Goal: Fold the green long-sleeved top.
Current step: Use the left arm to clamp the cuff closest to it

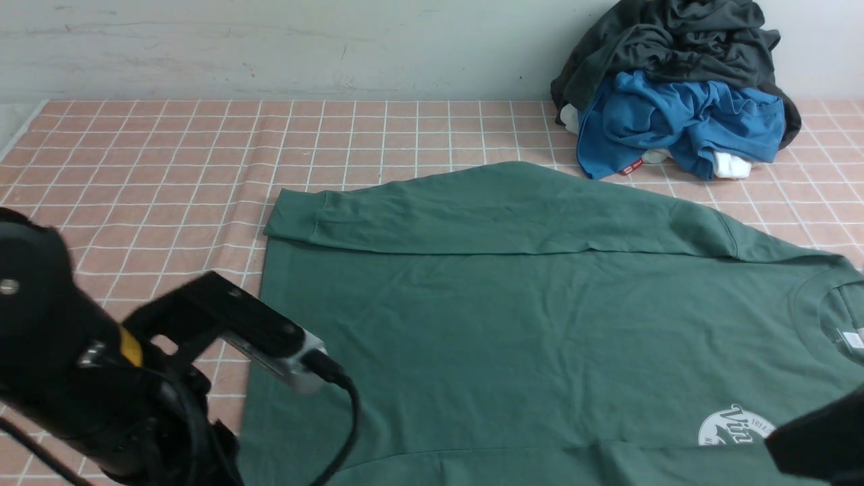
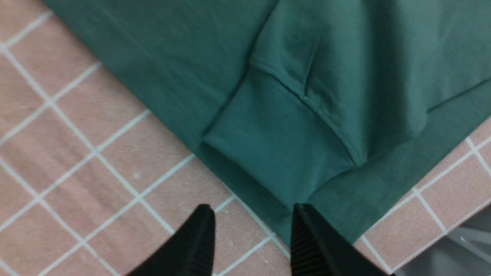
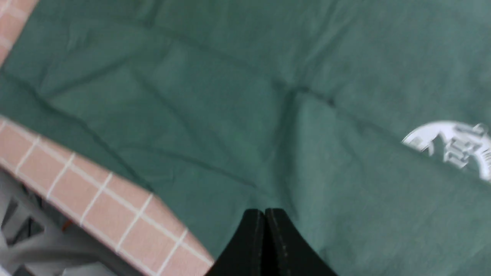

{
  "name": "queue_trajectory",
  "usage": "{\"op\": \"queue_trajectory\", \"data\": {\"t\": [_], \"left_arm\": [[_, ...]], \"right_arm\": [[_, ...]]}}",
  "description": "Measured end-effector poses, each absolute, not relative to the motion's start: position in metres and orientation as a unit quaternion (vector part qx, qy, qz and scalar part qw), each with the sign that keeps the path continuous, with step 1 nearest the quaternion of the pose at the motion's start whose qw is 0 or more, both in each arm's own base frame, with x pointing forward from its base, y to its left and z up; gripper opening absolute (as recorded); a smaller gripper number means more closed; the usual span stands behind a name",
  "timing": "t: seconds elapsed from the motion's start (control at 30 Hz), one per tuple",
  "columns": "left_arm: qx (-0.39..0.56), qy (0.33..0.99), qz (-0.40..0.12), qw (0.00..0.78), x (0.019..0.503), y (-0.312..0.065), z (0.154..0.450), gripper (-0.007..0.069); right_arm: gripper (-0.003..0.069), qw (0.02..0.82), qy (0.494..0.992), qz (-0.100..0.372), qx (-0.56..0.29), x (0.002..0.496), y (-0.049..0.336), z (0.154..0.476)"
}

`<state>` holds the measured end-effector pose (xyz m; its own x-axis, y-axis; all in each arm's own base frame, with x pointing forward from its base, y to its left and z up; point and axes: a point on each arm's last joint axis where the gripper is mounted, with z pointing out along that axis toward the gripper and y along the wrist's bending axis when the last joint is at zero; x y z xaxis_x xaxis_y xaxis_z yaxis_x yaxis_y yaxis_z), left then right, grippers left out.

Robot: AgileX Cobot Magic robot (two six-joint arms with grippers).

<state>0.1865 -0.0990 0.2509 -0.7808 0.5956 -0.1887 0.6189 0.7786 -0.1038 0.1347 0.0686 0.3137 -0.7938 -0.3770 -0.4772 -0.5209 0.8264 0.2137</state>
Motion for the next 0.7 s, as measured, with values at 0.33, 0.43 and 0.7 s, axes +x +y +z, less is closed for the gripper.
{"op": "queue_trajectory", "data": {"t": [0.33, 0.43, 0.7], "left_arm": [[0.357, 0.931, -0.068, 0.001, 0.212, -0.135, 0.186, 0.0473], [0.357, 0.932, -0.060, -0.002, 0.221, -0.139, 0.168, 0.0473], [0.358, 0.932, -0.053, -0.023, 0.229, -0.143, 0.153, 0.0451]], "right_arm": [[-0.0014, 0.160, 0.937, 0.152, -0.270, 0.126, 0.071, 0.288], [-0.0014, 0.152, 0.939, 0.151, -0.270, 0.125, 0.070, 0.284], [-0.0014, 0.156, 0.939, 0.146, -0.269, 0.126, 0.070, 0.280]]}}
